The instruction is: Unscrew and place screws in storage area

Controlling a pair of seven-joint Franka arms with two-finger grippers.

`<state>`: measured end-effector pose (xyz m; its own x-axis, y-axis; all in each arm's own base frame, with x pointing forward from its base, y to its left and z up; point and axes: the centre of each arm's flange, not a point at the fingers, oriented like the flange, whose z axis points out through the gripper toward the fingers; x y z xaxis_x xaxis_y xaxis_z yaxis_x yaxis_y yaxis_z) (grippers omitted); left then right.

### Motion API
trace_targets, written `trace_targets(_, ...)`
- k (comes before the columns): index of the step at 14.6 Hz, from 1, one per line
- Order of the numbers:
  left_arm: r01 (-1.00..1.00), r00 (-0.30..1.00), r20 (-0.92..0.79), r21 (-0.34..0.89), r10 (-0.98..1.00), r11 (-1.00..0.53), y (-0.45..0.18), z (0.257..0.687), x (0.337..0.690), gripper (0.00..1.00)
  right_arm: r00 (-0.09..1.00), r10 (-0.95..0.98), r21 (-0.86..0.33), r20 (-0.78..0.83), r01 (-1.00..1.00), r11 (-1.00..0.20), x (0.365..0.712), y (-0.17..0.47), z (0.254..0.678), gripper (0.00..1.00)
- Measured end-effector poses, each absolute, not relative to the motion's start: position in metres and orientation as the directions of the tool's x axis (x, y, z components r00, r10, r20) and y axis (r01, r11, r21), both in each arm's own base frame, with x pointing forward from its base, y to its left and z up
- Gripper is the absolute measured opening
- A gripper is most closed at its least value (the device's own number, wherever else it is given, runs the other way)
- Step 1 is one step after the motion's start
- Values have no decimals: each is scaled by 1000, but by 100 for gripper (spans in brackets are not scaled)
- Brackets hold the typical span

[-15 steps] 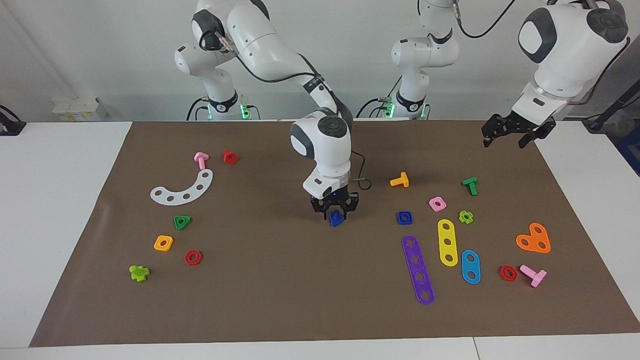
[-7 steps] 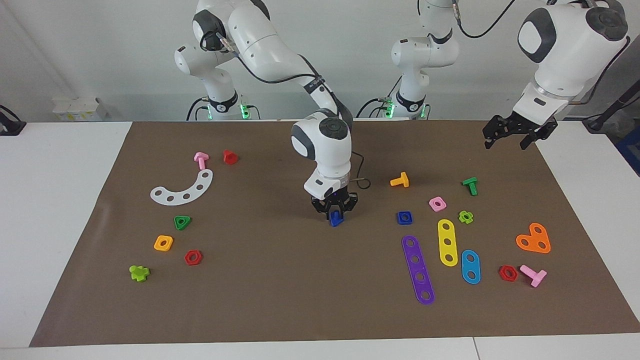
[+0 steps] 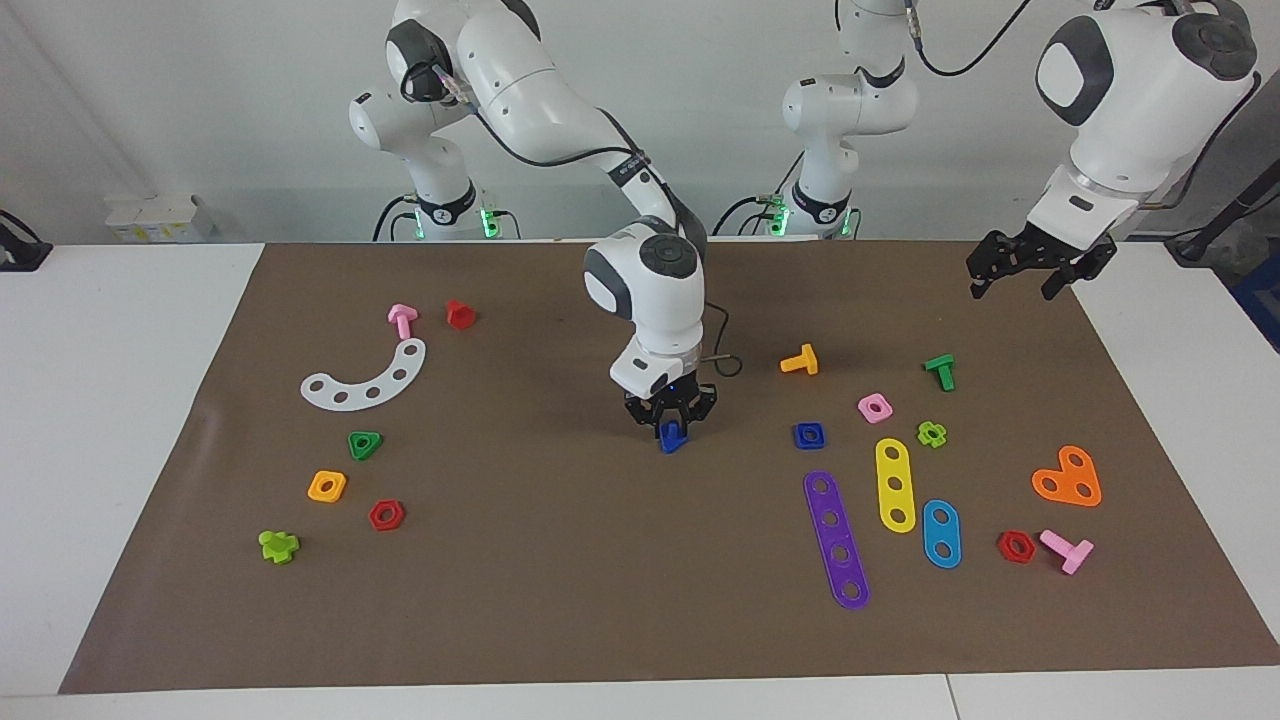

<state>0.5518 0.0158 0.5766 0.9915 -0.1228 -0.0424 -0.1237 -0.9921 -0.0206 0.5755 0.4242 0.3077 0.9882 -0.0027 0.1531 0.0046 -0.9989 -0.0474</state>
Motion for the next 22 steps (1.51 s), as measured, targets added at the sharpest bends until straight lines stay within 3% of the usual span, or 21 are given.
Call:
trace_targets(1, -124, 992, -42, -21, -123, -992, 16, 577, 552, 100, 988, -4, -48, 152, 4, -999, 575, 424, 308, 19)
trace_targets(6, -123, 992, -42, -21, -122, -992, 16, 577, 552, 100, 990, -28, -55, 141, -20, -998, 581, 417, 312, 19)
trace_targets(8, -123, 992, -42, -21, -122, -992, 16, 577, 552, 100, 986, -54, -63, 156, -45, -997, 597, 395, 333, 19)
trace_targets(12, -123, 992, -42, -21, -122, -992, 16, 577, 552, 100, 976, -98, -65, 194, -87, -994, 642, 268, 420, 19)
trace_targets(14, -123, 992, -42, -21, -122, -992, 16, 577, 552, 100, 976, -90, -47, 198, -82, -996, 651, 186, 438, 19)
trace_targets(18, -122, 992, -42, -21, -121, -992, 16, 577, 552, 100, 984, -81, -13, 160, -80, -997, 650, 80, 407, 19)
trace_targets(22, -122, 992, -42, -21, -121, -992, 16, 577, 552, 100, 983, -106, -18, 150, -104, -994, 632, 47, 348, 19)
